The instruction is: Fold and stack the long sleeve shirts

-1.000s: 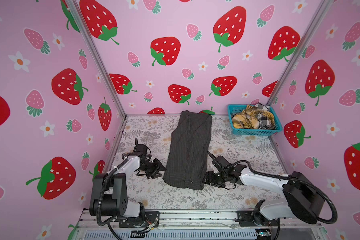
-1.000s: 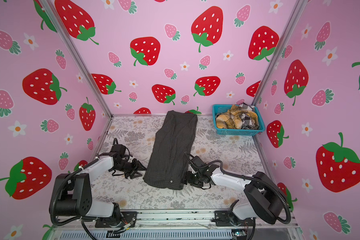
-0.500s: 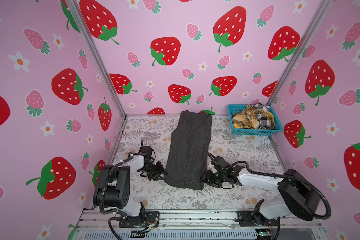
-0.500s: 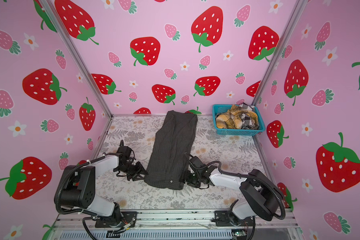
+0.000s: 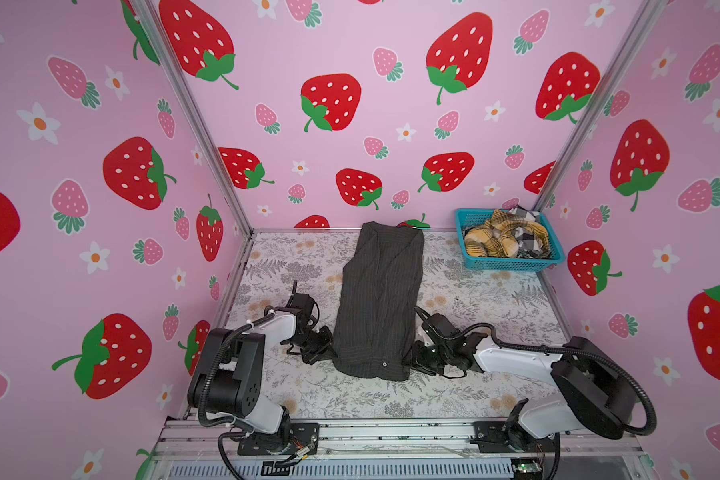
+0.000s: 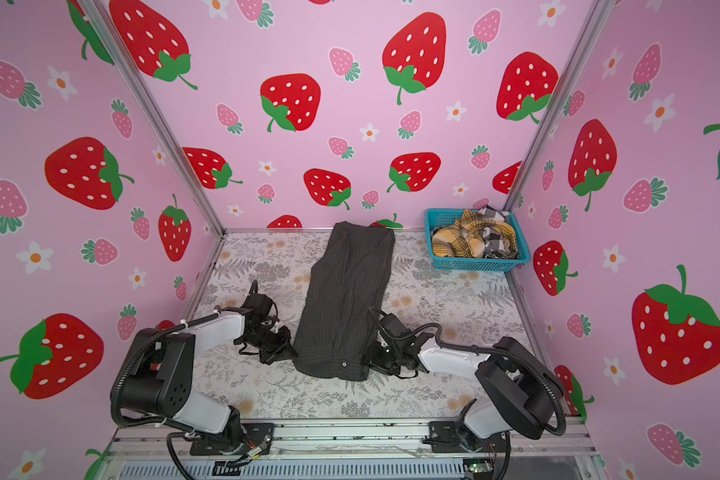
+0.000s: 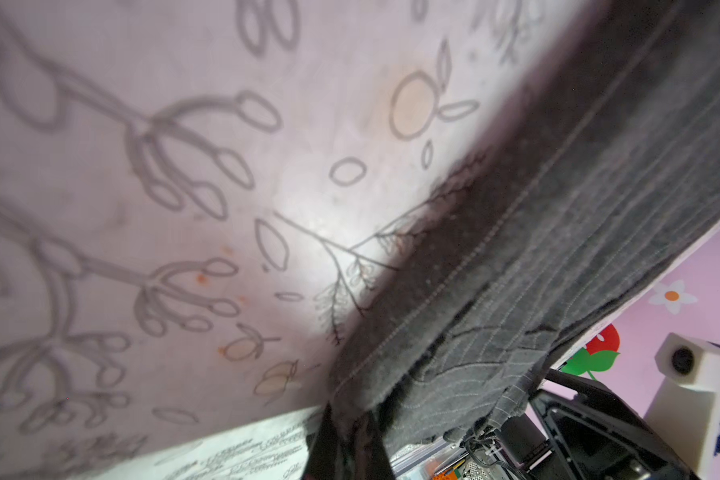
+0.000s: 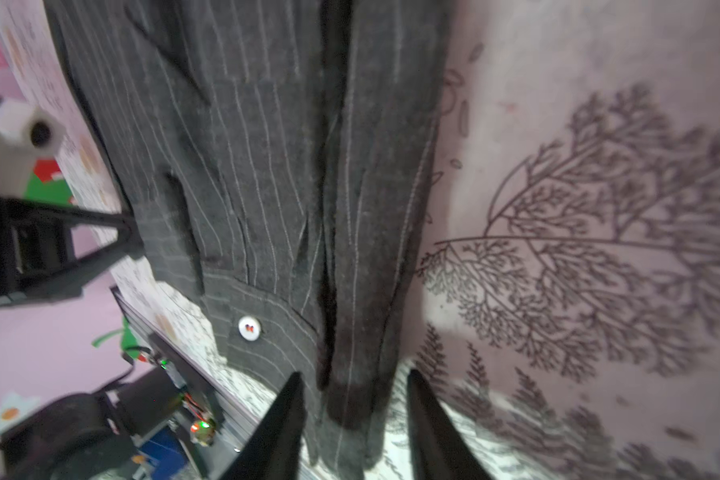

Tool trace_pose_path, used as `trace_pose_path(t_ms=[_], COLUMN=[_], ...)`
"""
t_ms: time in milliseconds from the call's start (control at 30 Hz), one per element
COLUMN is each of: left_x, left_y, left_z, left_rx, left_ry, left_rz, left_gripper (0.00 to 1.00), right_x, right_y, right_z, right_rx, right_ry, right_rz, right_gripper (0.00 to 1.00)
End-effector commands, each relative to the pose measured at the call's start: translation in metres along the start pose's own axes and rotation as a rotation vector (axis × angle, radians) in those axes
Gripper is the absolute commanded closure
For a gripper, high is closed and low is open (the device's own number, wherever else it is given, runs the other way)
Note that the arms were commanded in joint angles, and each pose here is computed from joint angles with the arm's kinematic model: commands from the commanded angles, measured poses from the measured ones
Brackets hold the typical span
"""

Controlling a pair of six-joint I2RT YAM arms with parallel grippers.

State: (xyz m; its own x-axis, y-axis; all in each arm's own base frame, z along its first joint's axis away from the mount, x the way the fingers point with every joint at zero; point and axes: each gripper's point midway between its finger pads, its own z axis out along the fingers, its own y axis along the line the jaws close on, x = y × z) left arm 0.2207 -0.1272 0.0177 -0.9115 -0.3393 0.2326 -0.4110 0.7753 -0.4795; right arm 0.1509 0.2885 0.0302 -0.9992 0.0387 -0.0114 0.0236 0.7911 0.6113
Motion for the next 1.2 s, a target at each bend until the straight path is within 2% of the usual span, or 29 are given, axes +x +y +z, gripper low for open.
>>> trace_pose_path(t_ms=[0, 167, 300, 333, 367, 400, 467, 533, 600, 700, 800, 1000, 1167], left_x=[0.016, 0.055, 0.087, 0.092, 0.096, 0.098, 0.093, 0.082, 0.072, 0.059, 0.047, 0.041, 0.038], left_y=[-0.002, -0.019, -0.022, -0.023, -0.025, -0.028, -0.030, -0.029, -0.028, -0.021, -0.018, -0.022, -0.015], left_z=[0.000, 0.011, 0.015, 0.012, 0.007, 0.000, -0.019, -0.033, -0.036, -0.027, -0.016, 0.002, 0.010], left_rx=[-0.012, -0.042, -0.024, -0.016, -0.015, -0.001, -0.020, -0.039, -0.030, -0.057, -0.064, -0.039, -0.064], left_ry=[0.029, 0.102, 0.160, 0.168, 0.167, 0.151, 0.085, 0.005, -0.033, -0.023, -0.013, 0.035, 0.043], left_rz=[0.009, 0.130, 0.179, 0.183, 0.186, 0.192, 0.197, 0.195, 0.177, 0.153, 0.135, 0.120, 0.111], left_gripper=[1.00, 1.00, 0.62, 0.43, 0.30, 0.27, 0.26, 0.28, 0.34, 0.44, 0.48, 0.51, 0.55], right_x=[0.003, 0.012, 0.022, 0.026, 0.029, 0.031, 0.035, 0.036, 0.036, 0.036, 0.036, 0.037, 0.029], right_y=[-0.010, -0.036, -0.057, -0.065, -0.070, -0.075, -0.082, -0.084, -0.081, -0.072, -0.062, -0.055, -0.054], right_z=[0.001, -0.014, -0.031, -0.035, -0.038, -0.041, -0.045, -0.048, -0.048, -0.044, -0.041, -0.031, -0.033], right_rx=[0.044, 0.146, 0.204, 0.225, 0.234, 0.244, 0.265, 0.270, 0.258, 0.214, 0.162, 0.096, 0.089], right_ry=[0.002, -0.012, -0.031, -0.026, -0.026, -0.026, -0.025, -0.027, -0.027, -0.014, -0.008, 0.005, -0.042], right_rz=[0.022, 0.046, 0.060, 0.069, 0.074, 0.079, 0.078, 0.070, 0.056, 0.030, 0.010, 0.008, 0.012], right_gripper=[0.76, 0.91, 0.90, 0.88, 0.85, 0.79, 0.58, 0.50, 0.49, 0.44, 0.43, 0.44, 0.44])
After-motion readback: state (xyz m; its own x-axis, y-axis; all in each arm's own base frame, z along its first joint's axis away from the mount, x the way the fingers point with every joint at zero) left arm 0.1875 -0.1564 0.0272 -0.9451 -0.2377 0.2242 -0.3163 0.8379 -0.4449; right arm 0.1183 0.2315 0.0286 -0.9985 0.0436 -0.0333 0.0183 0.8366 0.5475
